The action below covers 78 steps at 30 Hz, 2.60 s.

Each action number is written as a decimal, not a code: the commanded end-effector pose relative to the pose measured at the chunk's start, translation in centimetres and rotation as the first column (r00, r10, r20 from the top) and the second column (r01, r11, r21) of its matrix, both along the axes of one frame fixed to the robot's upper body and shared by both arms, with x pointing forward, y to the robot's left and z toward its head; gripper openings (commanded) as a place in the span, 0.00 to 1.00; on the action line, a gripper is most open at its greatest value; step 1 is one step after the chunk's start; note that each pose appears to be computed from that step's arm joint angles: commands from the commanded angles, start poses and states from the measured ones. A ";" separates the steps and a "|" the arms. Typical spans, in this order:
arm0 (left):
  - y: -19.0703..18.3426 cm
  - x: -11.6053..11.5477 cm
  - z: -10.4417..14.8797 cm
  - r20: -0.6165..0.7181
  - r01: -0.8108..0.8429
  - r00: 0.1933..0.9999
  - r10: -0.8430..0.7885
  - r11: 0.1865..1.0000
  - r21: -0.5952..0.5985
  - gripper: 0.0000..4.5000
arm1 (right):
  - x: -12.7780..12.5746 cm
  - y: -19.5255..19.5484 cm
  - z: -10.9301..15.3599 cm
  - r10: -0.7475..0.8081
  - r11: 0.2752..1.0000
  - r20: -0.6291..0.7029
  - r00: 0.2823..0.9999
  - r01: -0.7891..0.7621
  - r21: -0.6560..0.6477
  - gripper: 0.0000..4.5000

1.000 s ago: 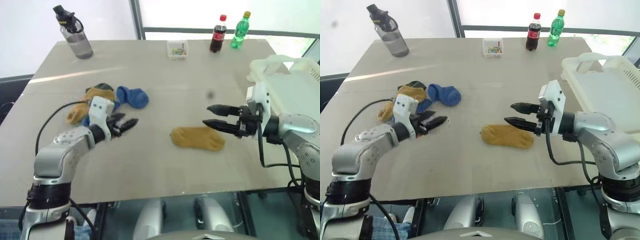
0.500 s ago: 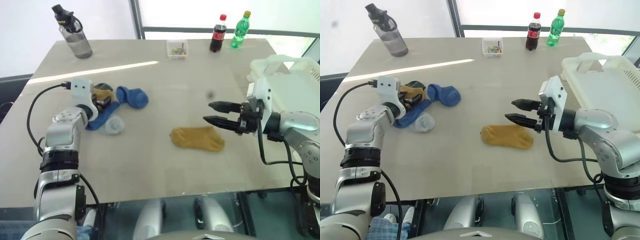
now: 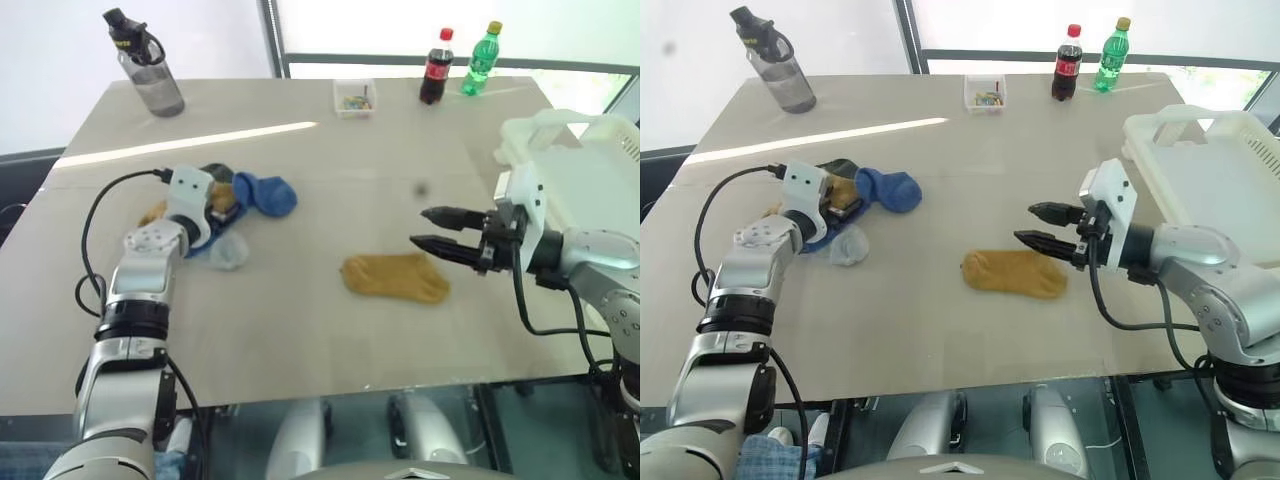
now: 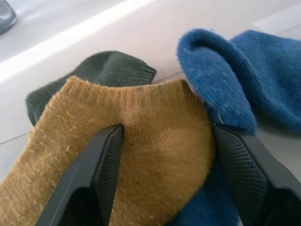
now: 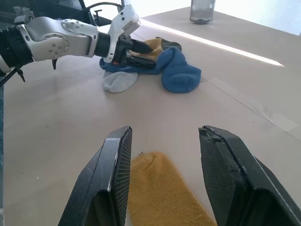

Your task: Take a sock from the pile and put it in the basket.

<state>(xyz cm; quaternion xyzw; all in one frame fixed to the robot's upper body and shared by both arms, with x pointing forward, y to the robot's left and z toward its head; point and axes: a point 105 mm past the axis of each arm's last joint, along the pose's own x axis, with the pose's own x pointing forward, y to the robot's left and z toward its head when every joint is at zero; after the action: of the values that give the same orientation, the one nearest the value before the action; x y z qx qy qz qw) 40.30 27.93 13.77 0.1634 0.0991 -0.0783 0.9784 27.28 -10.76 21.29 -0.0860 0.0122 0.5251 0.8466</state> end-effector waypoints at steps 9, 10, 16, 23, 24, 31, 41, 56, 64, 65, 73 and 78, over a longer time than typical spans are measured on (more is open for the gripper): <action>0.5 -0.9 1.8 0.071 -0.006 0.997 0.000 0.995 0.096 0.12 | -0.4 0.0 0.9 0.009 1.000 0.049 0.999 -0.010 0.013 0.51; 0.5 -0.9 1.9 0.073 -0.006 0.997 -0.001 0.995 0.097 0.01 | -0.4 0.0 0.9 0.009 1.000 0.049 0.999 -0.010 0.013 0.51; 0.5 -1.1 1.8 0.080 -0.008 0.997 0.000 0.994 0.105 0.01 | -0.3 -0.1 0.8 0.006 1.000 0.048 0.999 -0.007 0.014 0.51; -2.5 -2.6 1.2 0.033 0.157 0.987 -0.158 0.987 0.032 0.01 | -0.3 -0.2 0.8 0.001 1.000 0.049 0.999 -0.002 0.014 0.51; -3.5 -3.3 1.3 0.034 0.214 0.976 -0.214 0.977 -0.002 0.01 | -0.3 -0.3 0.7 0.001 1.000 0.048 0.999 -0.002 0.014 0.51; -5.8 -5.3 2.7 0.076 0.317 0.948 -0.309 0.937 -0.147 0.01 | -0.3 -0.3 0.6 -0.003 1.000 0.044 0.999 0.002 0.018 0.51; -5.1 -5.3 0.8 -0.002 0.293 0.956 -0.294 0.953 -0.071 0.01 | -0.3 -0.4 0.6 -0.011 1.000 0.046 0.999 0.010 0.019 0.51; -12.6 -7.9 2.6 0.044 0.573 0.806 -0.590 0.760 -0.306 0.01 | -0.1 -0.6 0.6 -0.027 0.999 0.054 0.998 0.026 0.019 0.51; -15.5 -6.0 1.4 0.012 0.562 0.811 -0.584 0.774 -0.293 0.01 | 0.0 -0.7 0.8 -0.040 0.999 0.061 0.997 0.039 0.022 0.51; -15.9 -5.7 1.3 0.010 0.559 0.813 -0.582 0.775 -0.294 0.01 | 0.0 -0.7 0.8 -0.042 0.999 0.062 0.997 0.040 0.022 0.51; -22.1 -4.4 0.6 0.002 0.604 0.771 -0.637 0.731 -0.319 0.01 | 0.0 -0.8 0.8 -0.050 0.999 0.065 0.997 0.048 0.024 0.51; -25.2 -3.5 0.4 0.006 0.635 0.744 -0.668 0.705 -0.314 0.01 | 0.0 -0.8 0.9 -0.054 0.998 0.066 0.996 0.053 0.024 0.51</action>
<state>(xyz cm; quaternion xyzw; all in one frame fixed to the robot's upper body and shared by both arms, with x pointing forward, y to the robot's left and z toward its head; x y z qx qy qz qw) 36.36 3.52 12.96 0.0227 0.1005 -0.4347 0.8947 27.57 -11.33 20.94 -0.0835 0.0082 0.5028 0.8603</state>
